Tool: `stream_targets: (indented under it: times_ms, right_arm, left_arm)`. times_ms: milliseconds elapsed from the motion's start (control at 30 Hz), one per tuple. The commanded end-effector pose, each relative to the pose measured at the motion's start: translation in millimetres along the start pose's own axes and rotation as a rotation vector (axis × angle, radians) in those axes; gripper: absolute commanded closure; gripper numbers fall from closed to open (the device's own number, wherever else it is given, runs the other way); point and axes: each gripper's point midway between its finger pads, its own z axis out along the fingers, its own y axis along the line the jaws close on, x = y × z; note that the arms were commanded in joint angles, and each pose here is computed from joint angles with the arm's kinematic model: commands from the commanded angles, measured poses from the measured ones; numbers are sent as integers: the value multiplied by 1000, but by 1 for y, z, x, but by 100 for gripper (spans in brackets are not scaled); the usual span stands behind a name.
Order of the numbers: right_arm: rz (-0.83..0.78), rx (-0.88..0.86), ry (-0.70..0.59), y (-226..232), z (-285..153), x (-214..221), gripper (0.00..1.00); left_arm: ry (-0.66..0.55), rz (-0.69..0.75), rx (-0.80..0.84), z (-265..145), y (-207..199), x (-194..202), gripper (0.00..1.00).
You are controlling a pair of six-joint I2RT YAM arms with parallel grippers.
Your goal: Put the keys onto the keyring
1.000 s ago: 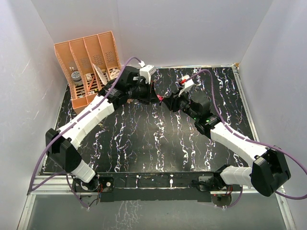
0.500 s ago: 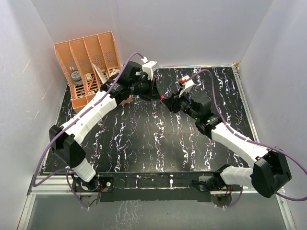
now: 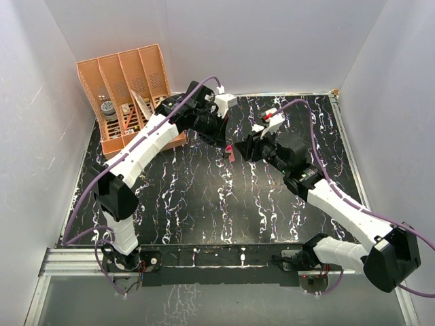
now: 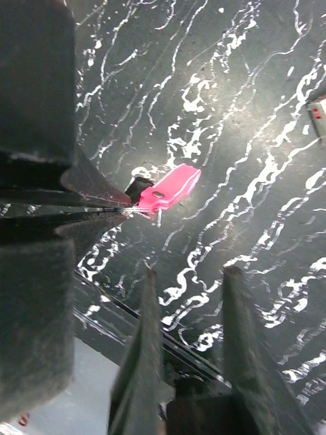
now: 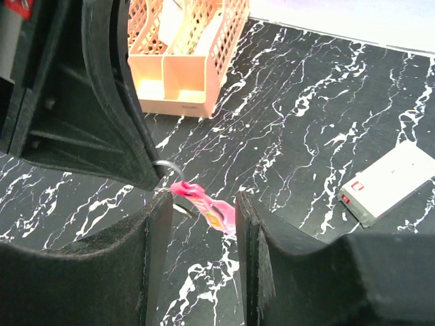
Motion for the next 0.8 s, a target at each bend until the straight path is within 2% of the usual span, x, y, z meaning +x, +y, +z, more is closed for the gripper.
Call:
stream_targets:
  times_ms: [0,233,467,767]
  right_arm:
    - [-26,37,-93,-3,-9,-32,60]
    - [-29,-67,-54,13,-1,-18,65]
    - [-24,-163,-24,28,7,-9,65]
    - [-24,-202,-5,33,11,-2,66]
  left_arm:
    - [91,69,13,-16,-6,16,100]
    - [97,95,37,-14,-7,18,100]
    - [104,105,59,-13,-10,19,100]
    - [110,112,82,-12,-13,18,100]
